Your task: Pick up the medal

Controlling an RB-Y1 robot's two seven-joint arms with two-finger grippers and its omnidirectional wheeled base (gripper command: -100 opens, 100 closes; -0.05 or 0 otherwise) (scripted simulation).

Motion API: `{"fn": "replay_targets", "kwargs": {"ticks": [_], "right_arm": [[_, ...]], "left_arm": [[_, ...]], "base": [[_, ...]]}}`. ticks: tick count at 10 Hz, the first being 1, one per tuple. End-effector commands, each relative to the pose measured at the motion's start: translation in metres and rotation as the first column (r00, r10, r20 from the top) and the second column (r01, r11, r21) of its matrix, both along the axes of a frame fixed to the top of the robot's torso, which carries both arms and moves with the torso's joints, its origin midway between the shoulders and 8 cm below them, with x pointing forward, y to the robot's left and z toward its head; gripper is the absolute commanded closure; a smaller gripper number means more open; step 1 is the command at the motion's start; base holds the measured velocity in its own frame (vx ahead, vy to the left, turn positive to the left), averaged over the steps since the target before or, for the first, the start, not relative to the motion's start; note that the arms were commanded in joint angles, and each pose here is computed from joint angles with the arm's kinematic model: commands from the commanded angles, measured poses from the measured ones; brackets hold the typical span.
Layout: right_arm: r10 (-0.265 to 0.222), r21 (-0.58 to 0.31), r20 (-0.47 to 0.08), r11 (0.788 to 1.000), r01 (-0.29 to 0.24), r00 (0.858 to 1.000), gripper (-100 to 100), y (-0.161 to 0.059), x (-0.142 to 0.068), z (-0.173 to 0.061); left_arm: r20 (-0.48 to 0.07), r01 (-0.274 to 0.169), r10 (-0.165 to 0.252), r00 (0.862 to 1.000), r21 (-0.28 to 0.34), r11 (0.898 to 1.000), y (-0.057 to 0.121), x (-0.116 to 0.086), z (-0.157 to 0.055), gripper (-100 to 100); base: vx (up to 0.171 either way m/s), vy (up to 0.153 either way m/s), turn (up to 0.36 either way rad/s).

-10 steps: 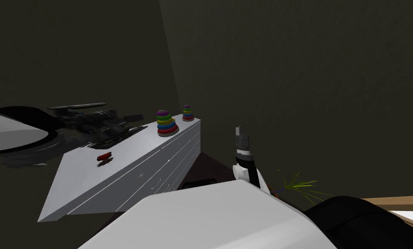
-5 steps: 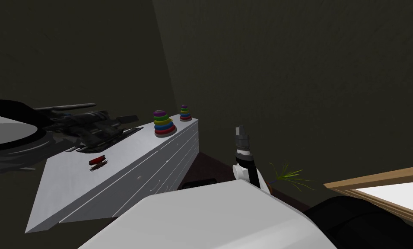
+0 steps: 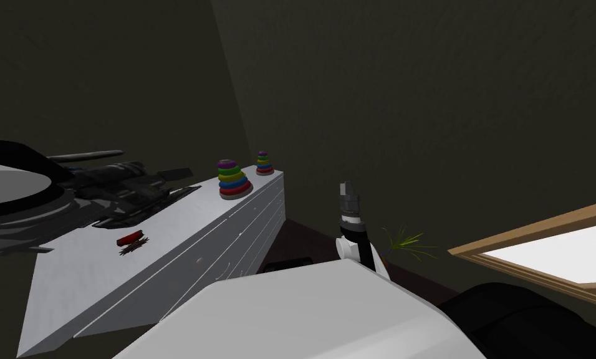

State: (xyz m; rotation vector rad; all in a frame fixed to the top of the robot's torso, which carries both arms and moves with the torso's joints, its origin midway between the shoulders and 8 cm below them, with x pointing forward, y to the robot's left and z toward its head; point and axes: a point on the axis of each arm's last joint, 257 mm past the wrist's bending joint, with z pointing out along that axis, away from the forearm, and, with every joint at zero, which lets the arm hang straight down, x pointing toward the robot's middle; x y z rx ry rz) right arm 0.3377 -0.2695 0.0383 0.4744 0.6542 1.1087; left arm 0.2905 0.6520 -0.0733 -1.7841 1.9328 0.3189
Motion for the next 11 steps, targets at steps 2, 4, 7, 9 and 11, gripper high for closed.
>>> {"fn": "replay_targets", "kwargs": {"ticks": [2, 4, 7, 9, 11], "right_arm": [[0.000, 0.000, 0.000, 1.000, 0.000, 1.000, 0, 0.000, 0.000, 0.000], [0.000, 0.000, 0.000, 1.000, 0.000, 1.000, 0, 0.000, 0.000, 0.000], [0.000, 0.000, 0.000, 1.000, 0.000, 1.000, 0, 0.000, 0.000, 0.000], [0.000, 0.000, 0.000, 1.000, 0.000, 1.000, 0, 0.000, 0.000, 0.000], [0.000, 0.000, 0.000, 1.000, 0.000, 1.000, 0, 0.000, 0.000, 0.000]], "left_arm": [[-0.024, -0.017, 0.016, 1.000, -0.062, 0.998, -0.019, -0.008, -0.012, -100], [-0.049, -0.025, 0.019, 0.999, -0.117, 0.993, -0.036, -0.015, -0.023, -100], [-0.094, -0.029, 0.010, 0.995, -0.205, 0.978, -0.066, -0.026, -0.043, -100], [-0.124, -0.029, -0.004, 0.992, -0.259, 0.965, -0.086, -0.033, -0.055, -100], [-0.148, -0.029, -0.017, 0.989, -0.305, 0.952, -0.103, -0.040, -0.065, -100]], "base": [[-0.013, 0.071, -0.094], [-0.021, 0.081, -0.095], [-0.017, 0.100, -0.097], [-0.010, 0.091, -0.072], [-0.007, 0.091, -0.065]]}}
